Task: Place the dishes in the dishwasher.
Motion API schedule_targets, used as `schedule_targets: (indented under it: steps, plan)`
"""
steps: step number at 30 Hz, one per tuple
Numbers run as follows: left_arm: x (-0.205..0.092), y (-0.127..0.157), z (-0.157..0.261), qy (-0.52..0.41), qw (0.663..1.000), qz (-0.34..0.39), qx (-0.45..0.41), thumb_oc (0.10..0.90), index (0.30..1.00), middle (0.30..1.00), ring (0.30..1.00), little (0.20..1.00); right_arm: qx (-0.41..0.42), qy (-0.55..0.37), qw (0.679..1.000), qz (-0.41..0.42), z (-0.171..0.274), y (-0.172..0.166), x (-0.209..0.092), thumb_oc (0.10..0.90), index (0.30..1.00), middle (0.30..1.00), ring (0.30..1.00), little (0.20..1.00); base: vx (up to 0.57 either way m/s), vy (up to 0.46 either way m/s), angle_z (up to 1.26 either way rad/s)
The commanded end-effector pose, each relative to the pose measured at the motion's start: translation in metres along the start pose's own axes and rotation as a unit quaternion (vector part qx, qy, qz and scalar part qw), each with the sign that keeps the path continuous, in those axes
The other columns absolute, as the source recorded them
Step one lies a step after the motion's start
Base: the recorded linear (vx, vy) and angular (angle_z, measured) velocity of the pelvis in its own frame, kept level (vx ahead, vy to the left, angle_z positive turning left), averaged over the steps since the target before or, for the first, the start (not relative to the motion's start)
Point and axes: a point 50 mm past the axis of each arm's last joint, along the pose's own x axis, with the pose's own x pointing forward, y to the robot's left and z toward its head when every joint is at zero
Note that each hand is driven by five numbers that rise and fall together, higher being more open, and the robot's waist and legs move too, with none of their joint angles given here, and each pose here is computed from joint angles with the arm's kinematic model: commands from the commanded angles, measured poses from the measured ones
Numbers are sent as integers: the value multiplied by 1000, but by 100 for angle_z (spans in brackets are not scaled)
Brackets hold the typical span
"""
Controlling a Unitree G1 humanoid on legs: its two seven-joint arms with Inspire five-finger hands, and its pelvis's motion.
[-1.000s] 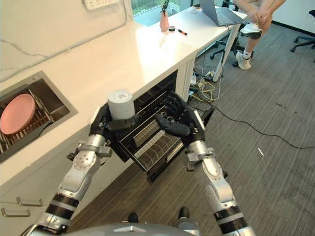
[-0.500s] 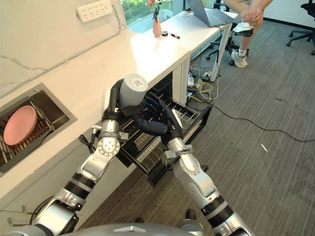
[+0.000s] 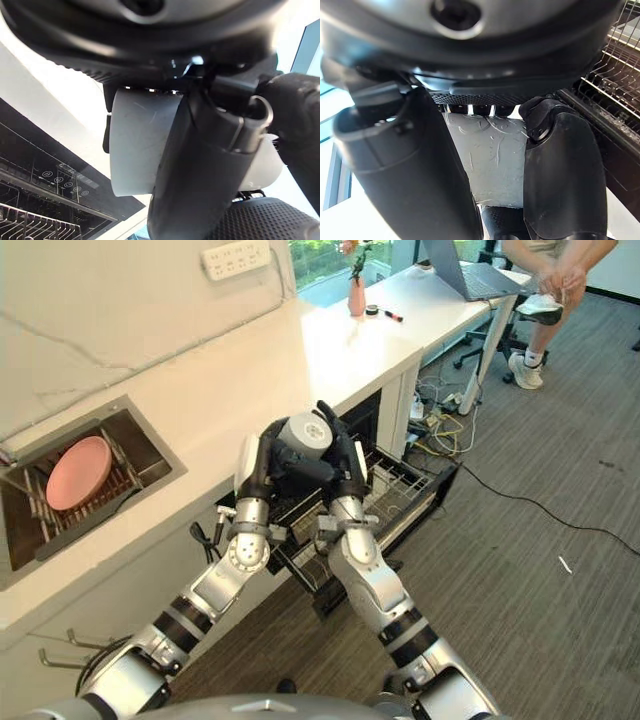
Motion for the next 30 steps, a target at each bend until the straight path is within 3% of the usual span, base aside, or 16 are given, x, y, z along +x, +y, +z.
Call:
schedule_targets:
  steps: [1, 7, 15, 28, 29, 30]
  plan:
    - [39, 0, 62, -144, 989, 14, -7, 400, 300, 300, 300, 300, 111, -107, 984, 88, 46, 69, 17, 800, 900, 900, 900, 900, 3, 9, 16]
    - [43, -7, 68, -151, 988, 12, 1, 400, 300, 300, 300, 300, 121, -84, 987, 63, 37, 72, 22, 800, 900, 900, 900, 900, 2, 6, 8]
    - [43, -20, 77, -166, 986, -3, 11, 400, 300, 300, 300, 300, 220, 24, 975, 10, -1, 80, 21, 800, 900, 900, 900, 900, 4, 6, 1]
    - [42, -27, 83, -174, 984, -30, 3, 400, 300, 300, 300, 300, 256, 61, 965, -9, -14, 82, 23, 800, 900, 900, 900, 900, 3, 4, 4]
    - [41, -27, 84, -176, 984, -31, 1, 400, 300, 300, 300, 300, 254, 62, 965, -7, -14, 82, 23, 693, 740, 740, 740, 740, 0, 0, 0]
    - [42, -26, 85, -178, 983, -33, 0, 400, 300, 300, 300, 300, 248, 64, 967, -4, -15, 82, 22, 489, 434, 434, 434, 434, 0, 0, 0]
